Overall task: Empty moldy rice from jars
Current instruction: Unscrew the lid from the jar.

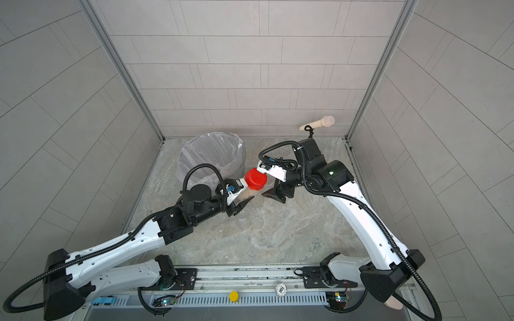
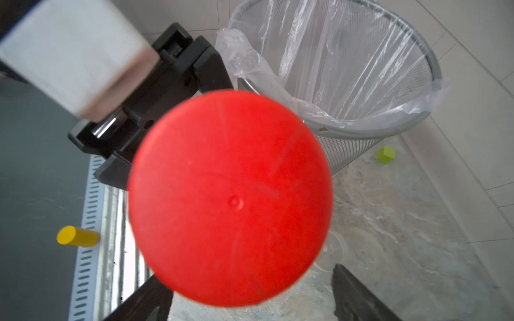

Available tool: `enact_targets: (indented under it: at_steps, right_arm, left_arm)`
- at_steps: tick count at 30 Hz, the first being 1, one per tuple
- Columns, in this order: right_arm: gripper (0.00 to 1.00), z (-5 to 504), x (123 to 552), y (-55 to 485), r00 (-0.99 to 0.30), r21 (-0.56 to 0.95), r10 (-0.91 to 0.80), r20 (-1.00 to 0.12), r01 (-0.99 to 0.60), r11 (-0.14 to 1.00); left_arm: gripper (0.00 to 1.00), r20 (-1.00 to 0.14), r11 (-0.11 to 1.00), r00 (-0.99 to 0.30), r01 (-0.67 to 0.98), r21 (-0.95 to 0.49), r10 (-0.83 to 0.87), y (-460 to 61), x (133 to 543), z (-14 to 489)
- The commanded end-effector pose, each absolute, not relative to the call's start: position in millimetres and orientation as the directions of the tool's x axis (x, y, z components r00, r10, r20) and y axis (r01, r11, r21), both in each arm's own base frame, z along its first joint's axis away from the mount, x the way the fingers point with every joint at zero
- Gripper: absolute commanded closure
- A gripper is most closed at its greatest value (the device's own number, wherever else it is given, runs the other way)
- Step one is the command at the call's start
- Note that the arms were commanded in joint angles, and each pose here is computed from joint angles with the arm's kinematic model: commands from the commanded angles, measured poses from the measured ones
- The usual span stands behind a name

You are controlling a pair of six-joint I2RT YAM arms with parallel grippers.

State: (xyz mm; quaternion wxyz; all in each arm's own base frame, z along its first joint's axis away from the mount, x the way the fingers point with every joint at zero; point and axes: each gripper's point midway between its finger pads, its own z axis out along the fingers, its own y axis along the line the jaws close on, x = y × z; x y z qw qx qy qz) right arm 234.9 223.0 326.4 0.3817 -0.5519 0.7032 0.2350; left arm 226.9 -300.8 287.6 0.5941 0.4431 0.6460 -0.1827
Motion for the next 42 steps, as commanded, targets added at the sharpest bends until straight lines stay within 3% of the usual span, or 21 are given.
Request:
enact_targets:
  at_steps: [1, 5, 8, 12, 15, 18, 22, 29, 42]
  right_arm:
    - [0.07, 338.4, 224.2, 218.7, -0.083, -0.091, -0.55, -0.831, -0.955, 0.282]
    - [0.07, 356.6, 236.2, 205.6, -0.183, -0.032, -0.426, -0.886, -0.892, 0.451]
    - [0.07, 370.7, 243.5, 193.7, -0.349, 0.113, -0.282, -0.894, -0.784, 0.611]
    - [0.1, 385.0, 235.0, 187.1, -0.62, 0.399, -0.092, -0.779, -0.604, 0.69]
    - [0.17, 393.5, 234.9, 189.7, -0.733, 0.539, 0.026, -0.68, -0.475, 0.696]
    - [0.17, 391.2, 239.1, 190.4, -0.801, 0.594, 0.1, -0.591, -0.348, 0.725]
    - [0.15, 384.1, 246.0, 201.2, -0.825, 0.593, 0.108, -0.555, -0.301, 0.747]
    - [0.14, 374.0, 244.2, 224.8, -0.825, 0.495, -0.015, -0.564, -0.353, 0.794]
    - [0.16, 357.1, 243.2, 234.1, -0.842, 0.487, -0.06, -0.537, -0.367, 0.792]
  left_arm:
    - [1.0, -0.948, 0.576, 0.156, 0.763, 0.293, 0.276, -300.4, 229.9, 322.0]
    - [1.0, -0.945, 0.577, 0.159, 0.759, 0.303, 0.286, -300.8, 231.7, 320.1]
    - [1.0, -0.943, 0.579, 0.161, 0.755, 0.307, 0.291, -300.7, 232.3, 319.8]
    - [1.0, -0.939, 0.576, 0.163, 0.754, 0.317, 0.303, -299.2, 231.7, 317.6]
    - [1.0, -0.935, 0.57, 0.164, 0.755, 0.324, 0.315, -301.3, 233.1, 315.7]
    - [1.0, -0.932, 0.569, 0.16, 0.754, 0.327, 0.324, -302.8, 234.9, 314.3]
    - [1.0, -0.931, 0.566, 0.161, 0.755, 0.33, 0.328, -305.1, 236.1, 312.1]
    - [1.0, -0.927, 0.563, 0.15, 0.757, 0.332, 0.345, -308.7, 239.6, 304.5]
    - [1.0, -0.925, 0.561, 0.148, 0.758, 0.333, 0.349, -309.4, 240.1, 303.5]
